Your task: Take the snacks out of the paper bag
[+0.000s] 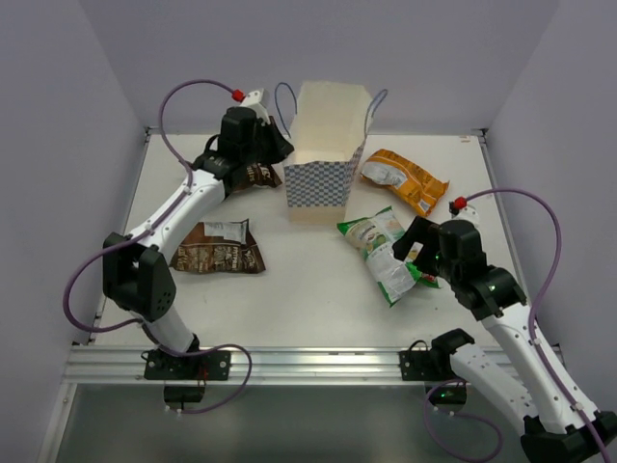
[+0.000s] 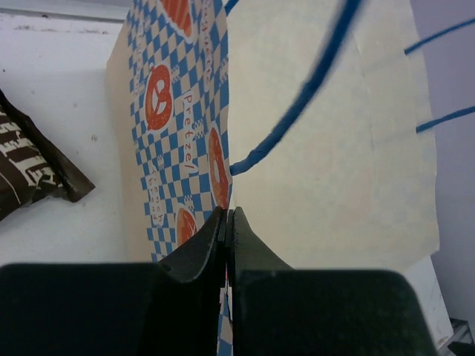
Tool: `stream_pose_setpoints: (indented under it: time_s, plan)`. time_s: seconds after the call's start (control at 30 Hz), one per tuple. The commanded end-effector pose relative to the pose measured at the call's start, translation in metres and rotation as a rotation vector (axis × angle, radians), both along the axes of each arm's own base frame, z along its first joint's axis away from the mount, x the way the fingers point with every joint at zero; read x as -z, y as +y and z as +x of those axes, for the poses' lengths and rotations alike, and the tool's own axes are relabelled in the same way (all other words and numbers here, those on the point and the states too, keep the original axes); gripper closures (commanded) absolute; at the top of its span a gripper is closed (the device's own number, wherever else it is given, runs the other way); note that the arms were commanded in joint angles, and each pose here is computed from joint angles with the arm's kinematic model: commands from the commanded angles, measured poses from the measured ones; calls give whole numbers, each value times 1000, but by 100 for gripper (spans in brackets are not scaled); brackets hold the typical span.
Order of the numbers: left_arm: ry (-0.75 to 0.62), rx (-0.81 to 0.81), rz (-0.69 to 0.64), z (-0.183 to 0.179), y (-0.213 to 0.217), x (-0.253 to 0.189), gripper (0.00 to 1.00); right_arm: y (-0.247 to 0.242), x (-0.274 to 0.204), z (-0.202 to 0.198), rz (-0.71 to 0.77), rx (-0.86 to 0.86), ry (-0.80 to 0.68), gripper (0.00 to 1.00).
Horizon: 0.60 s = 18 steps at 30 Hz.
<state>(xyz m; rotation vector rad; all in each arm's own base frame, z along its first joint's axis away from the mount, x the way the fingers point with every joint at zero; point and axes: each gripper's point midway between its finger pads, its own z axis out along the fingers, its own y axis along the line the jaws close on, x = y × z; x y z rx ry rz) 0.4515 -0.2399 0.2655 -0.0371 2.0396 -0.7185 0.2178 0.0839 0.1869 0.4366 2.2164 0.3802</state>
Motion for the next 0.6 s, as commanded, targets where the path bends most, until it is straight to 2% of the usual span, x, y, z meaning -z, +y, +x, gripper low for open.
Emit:
stream_pose_setpoints:
  time_s: [0.0, 0.07, 0.13, 0.17, 0.23, 0.27, 0.33, 0.37, 0.47, 0.57]
  plan:
    - [-83, -52, -56, 28, -3, -30, 100, 4, -15, 6, 8, -30, -57, 1]
    - [-79, -61, -51, 37, -3, -25, 99, 4, -17, 6, 8, -32, -63, 1]
    - [-70, -61, -43, 42, -3, -18, 92, 4, -20, 6, 3, -39, -69, 1]
    - [-68, -60, -39, 43, -3, -18, 80, 4, -22, 6, 4, -40, -75, 1]
    - [-62, -57, -28, 43, -1, -17, 66, 4, -27, 5, -2, -52, -88, 1]
    - [-62, -59, -26, 42, 1, -18, 50, 3, -31, 5, -4, -53, -99, 1]
    - [-79, -75, -5, 38, 9, -28, 35, 1, -44, 4, -9, -58, -130, 1]
    - [-88, -86, 3, 36, 13, -33, 22, -1, -49, 4, -14, -58, -142, 1]
    - [-124, -132, 35, 25, 35, -56, 5, -7, -78, 1, -32, -53, -210, 1]
    - [-174, -192, 83, 8, 62, -85, 0, -16, -113, -4, -58, -53, -291, 1]
